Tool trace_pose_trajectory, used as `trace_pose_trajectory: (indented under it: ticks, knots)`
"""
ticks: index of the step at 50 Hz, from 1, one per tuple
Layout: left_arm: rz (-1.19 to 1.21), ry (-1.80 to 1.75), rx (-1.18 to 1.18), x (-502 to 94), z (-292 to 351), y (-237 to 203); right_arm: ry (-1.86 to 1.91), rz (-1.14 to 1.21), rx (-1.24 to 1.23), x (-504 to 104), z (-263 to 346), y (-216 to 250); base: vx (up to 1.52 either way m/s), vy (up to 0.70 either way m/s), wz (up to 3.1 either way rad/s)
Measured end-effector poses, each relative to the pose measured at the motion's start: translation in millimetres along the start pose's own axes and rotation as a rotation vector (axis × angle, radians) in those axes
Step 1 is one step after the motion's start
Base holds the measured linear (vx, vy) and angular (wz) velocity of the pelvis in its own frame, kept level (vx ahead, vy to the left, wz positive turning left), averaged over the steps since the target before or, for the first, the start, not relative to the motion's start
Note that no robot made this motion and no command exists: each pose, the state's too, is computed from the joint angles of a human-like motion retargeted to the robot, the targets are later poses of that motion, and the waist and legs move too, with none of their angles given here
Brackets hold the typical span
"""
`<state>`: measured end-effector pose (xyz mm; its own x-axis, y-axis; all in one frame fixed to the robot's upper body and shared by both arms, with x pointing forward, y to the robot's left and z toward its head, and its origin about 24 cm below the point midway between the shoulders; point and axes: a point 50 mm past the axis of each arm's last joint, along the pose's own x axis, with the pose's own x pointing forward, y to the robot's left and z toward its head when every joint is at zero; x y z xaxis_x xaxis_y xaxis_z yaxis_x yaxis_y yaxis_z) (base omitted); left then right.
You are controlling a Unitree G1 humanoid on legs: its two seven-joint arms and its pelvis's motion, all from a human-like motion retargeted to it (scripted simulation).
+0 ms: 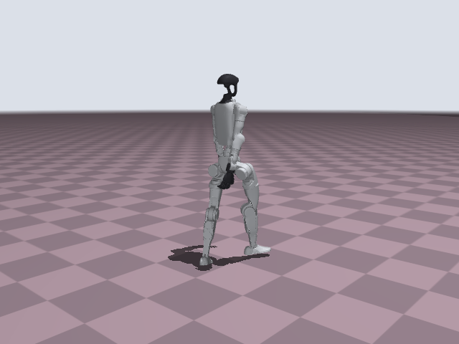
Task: Walk run
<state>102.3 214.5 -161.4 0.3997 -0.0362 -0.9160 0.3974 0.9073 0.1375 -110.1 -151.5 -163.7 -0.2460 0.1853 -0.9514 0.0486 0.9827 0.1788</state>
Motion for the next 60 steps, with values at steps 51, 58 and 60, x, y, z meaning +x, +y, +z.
trace_pose_trajectory:
  ticks: [51,58,60]
  knots:
    - [0.098,0.245,-0.077,-16.2,-53.2,11.7,0.007,-0.190,-0.189,-8.1,13.6,-37.4,0.51,-0.22,-1.50]
    - [0.202,0.017,-0.109,-6.4,8.9,54.0,0.062,-0.134,-0.016,-7.6,-13.9,-29.7,0.45,-0.21,-1.10]
    - [0.186,-0.011,-0.127,-5.4,18.2,57.6,0.066,-0.121,0.012,-7.0,-16.8,-27.1,0.47,-0.22,-1.17]
